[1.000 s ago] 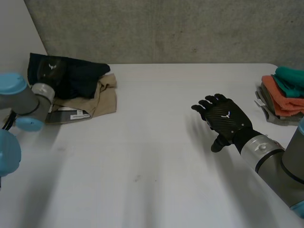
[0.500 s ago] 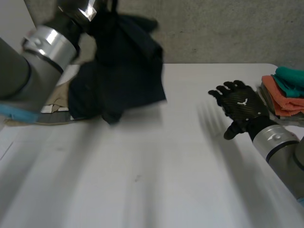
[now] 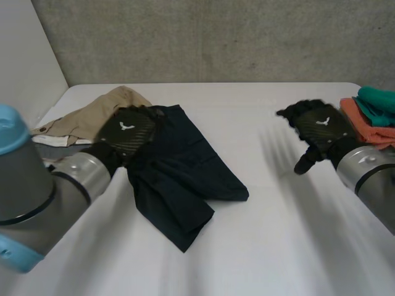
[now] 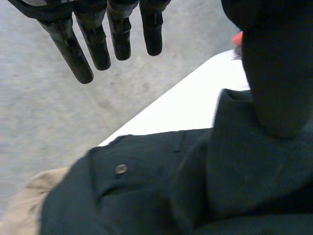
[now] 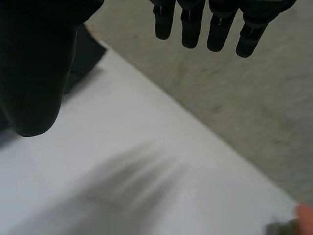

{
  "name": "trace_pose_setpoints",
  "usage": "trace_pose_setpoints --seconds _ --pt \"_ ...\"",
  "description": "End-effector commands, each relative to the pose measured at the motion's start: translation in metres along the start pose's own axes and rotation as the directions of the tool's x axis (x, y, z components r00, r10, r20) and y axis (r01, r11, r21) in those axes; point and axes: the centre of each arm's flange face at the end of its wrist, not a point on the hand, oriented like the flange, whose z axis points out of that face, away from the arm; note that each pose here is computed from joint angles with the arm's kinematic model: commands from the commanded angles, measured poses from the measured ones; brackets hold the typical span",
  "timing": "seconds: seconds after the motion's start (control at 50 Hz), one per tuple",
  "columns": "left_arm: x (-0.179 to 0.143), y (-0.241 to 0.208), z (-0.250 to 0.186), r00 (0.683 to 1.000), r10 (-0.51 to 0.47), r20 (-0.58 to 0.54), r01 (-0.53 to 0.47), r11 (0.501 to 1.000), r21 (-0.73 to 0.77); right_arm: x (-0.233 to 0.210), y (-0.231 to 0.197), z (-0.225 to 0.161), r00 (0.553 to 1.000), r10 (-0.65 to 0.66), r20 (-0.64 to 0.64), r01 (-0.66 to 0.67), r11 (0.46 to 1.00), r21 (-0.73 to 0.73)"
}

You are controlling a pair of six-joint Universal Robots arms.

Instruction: Fold the laundry.

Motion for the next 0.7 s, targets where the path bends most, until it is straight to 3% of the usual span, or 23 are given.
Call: trace_pose_setpoints --seconds 0.02,0.12,0.22,0.32,0.5,0.6,0.7 --pt "-0.005 -0.008 -0.037 0.988 -0.084 0.131 0.083 0.996 0.011 -0.04 0.001 -0.007 0.981 0.167 0.104 -0.158 0.984 -0.085" --pt "-0.006 0.005 -0.05 0.942 -0.274 0.194 0.28 0.96 -0.005 -0.058 0.021 -0.001 0.964 0.226 0.14 -0.207 0.968 -0.139" --pt "0.0 0.024 -0.057 0.866 -0.453 0.211 0.474 0.879 -0.058 -0.091 0.03 0.009 0.957 0.196 0.215 -0.176 0.978 -0.108" --pt "0.007 0.047 -0.053 0.829 -0.507 0.236 0.546 0.824 -0.15 -0.113 0.043 0.019 0.954 0.143 0.264 -0.126 0.989 -0.081" --pt "0.022 0.081 -0.029 0.812 -0.545 0.208 0.584 0.757 -0.293 -0.128 0.053 0.036 0.963 -0.016 0.27 0.014 1.0 0.01" --pt "0.03 0.094 -0.002 0.747 -0.63 0.211 0.663 0.679 -0.315 -0.124 0.053 0.038 0.973 -0.094 0.213 0.093 0.996 0.018" --pt "0.032 0.079 0.013 0.734 -0.654 0.183 0.677 0.687 -0.264 -0.11 0.042 0.038 0.984 -0.116 0.135 0.113 0.993 0.03"
